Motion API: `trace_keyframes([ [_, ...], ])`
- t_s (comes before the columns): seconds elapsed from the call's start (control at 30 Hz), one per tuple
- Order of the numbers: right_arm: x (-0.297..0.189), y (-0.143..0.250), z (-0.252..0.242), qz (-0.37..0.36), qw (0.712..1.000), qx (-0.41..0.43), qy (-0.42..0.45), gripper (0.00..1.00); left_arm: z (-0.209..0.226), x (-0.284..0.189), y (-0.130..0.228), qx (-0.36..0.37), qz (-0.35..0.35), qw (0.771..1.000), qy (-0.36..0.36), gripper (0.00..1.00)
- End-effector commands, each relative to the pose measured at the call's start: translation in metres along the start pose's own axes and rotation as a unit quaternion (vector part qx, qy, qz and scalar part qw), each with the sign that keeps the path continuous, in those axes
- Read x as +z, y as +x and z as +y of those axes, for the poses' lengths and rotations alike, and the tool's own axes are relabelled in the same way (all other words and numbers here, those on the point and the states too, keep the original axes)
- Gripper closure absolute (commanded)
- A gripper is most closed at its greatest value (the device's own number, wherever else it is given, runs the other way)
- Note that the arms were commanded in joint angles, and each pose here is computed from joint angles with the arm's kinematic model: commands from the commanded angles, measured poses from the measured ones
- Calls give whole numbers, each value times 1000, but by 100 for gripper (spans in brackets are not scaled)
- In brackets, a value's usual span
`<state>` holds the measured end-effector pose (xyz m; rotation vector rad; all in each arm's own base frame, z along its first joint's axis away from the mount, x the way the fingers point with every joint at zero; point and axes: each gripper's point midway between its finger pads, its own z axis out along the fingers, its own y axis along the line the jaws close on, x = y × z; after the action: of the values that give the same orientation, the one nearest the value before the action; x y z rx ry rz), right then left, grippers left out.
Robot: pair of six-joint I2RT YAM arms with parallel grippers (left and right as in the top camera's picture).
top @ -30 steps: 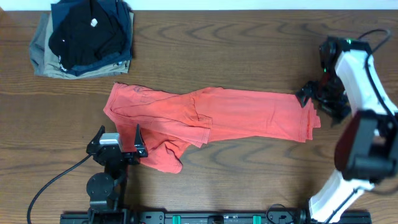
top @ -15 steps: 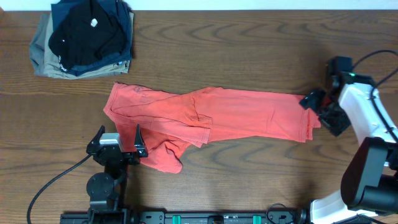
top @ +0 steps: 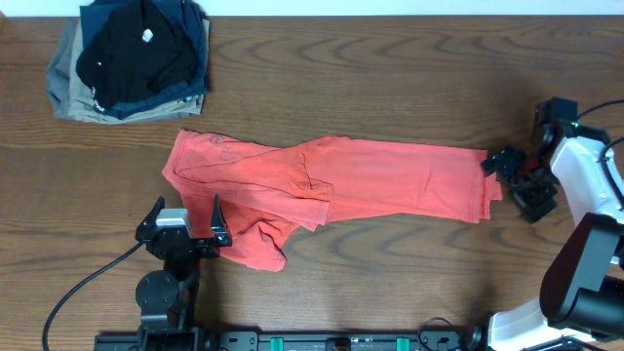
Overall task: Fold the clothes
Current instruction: 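Release the shirt and move the right gripper to its right-end hem, then reach the left gripper to the shirt's left-side fabric near the center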
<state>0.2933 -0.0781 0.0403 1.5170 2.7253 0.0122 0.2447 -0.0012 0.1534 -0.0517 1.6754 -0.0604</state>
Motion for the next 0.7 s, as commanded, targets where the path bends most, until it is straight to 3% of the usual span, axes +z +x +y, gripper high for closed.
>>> trace_keyframes([
  [0.0,15,9,-3,8,1000,2,1,1,-3,1,15,3,22,1000,8,2],
  [0.2,36,22,-6,23,1000,3,-13,1,-5,1,15,-2,22,1000,14,2],
  [0.4,41,31,-8,38,999,3,-17,16,-22,0,14,-151,31,986,60,2],
  [0.67,39,41,4,65,997,-3,-46,18,-24,3,36,-187,82,977,56,2],
])
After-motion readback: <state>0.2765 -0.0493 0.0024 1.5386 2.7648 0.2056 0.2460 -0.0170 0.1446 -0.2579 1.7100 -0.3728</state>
